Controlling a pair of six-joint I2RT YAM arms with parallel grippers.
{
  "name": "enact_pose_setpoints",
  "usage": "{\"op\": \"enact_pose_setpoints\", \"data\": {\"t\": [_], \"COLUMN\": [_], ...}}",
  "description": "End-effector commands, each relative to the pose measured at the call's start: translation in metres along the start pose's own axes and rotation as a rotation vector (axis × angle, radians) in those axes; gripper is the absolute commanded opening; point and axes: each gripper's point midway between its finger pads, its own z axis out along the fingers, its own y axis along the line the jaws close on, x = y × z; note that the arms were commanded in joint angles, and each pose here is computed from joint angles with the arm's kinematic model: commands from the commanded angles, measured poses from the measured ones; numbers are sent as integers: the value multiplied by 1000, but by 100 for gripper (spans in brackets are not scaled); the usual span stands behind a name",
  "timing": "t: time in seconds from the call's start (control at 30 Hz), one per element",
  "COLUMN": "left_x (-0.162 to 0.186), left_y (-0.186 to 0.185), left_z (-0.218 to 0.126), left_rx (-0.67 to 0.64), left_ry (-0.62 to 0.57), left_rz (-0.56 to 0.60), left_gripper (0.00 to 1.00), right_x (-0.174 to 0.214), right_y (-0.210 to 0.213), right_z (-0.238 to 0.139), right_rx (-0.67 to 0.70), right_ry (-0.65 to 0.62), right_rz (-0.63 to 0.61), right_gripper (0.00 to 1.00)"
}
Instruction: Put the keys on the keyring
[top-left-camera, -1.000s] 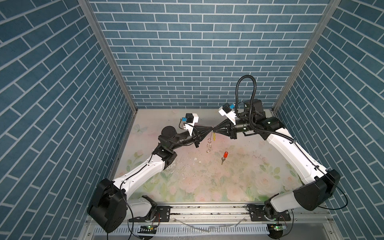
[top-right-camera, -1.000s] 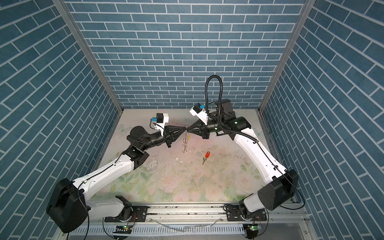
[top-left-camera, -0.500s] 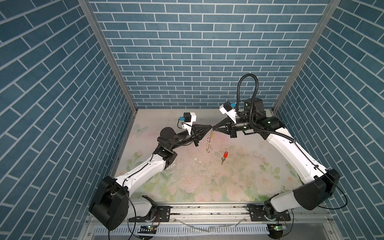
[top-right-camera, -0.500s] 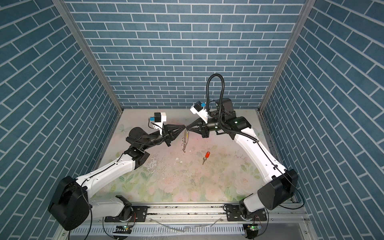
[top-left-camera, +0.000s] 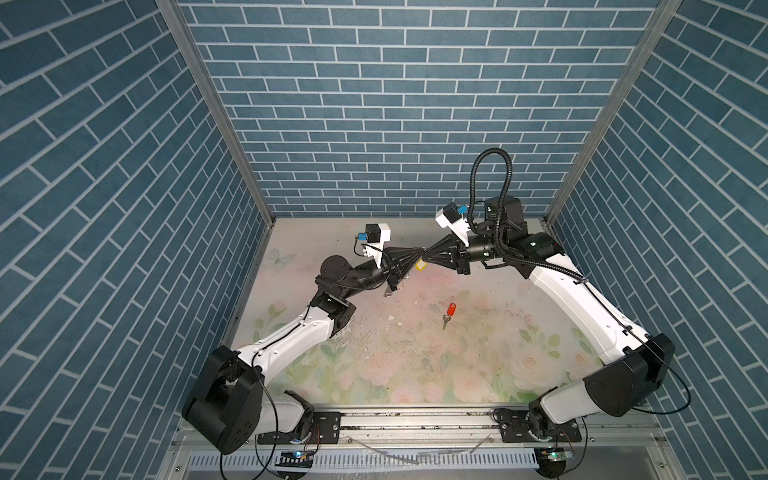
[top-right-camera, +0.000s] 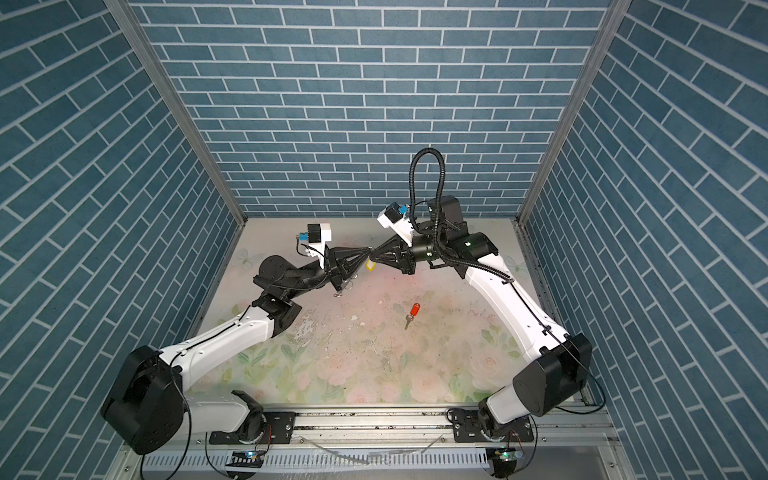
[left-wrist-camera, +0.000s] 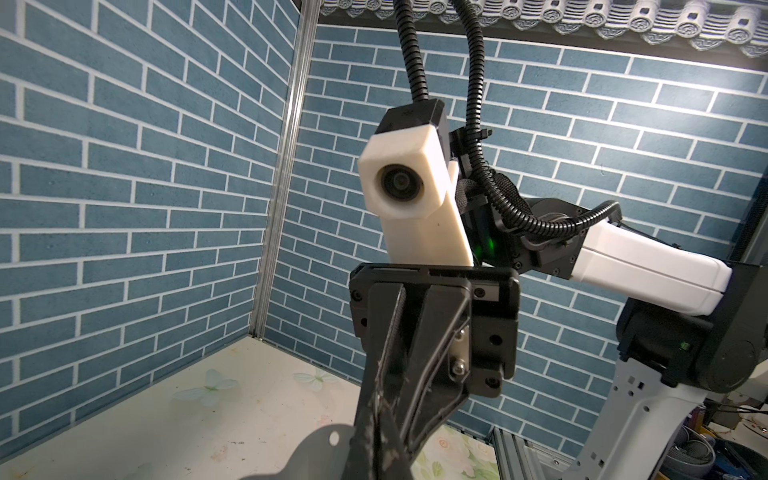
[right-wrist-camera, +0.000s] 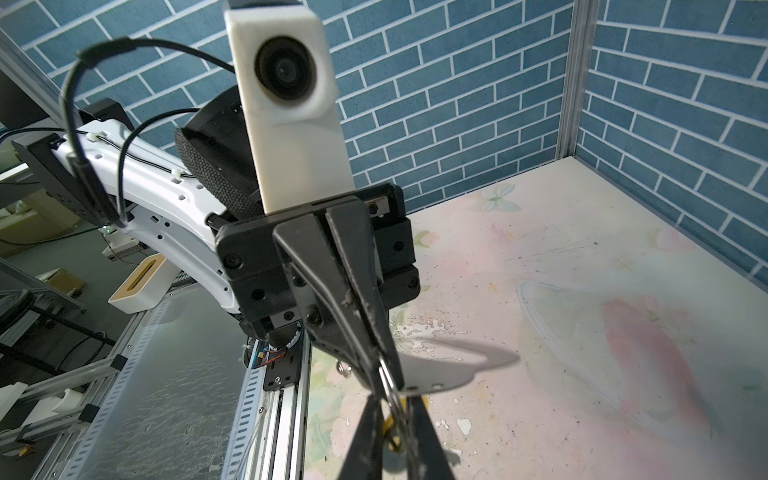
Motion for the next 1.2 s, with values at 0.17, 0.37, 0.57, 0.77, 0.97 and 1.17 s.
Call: {"op": "enact_pose_setpoints", "data": {"t": [0.17,0.37,0.57,0.77,0.97,1.17], "left_x": [-12,-12,-12,-12,-10,-10], "left_y": [-15,-14,-15,-13,-11,-11], "left_z": [1,-3,-6,-6,-5,-5], "left_rx": [41,12,-11,-22,-25,-26], "left_ry": [-45,-32,-14,-5,-1,1], "left_rz": [35,55,75,78,76,79], "left_gripper": [0,0,0,0,0,0], "right_x": [14,13,11,-3,-16,-17], "right_y": [11,11,4,1,-4,0], "right_z": [17,-2,-23,-31,-26,-20], "right_rx": [-54,58,185,247,229,169], "right_ry": [37,42,37,-15,-68,-82], "right_rz": [11,-19,-28,-17,27,30], "right_gripper": [18,25,34,26,11,8]}}
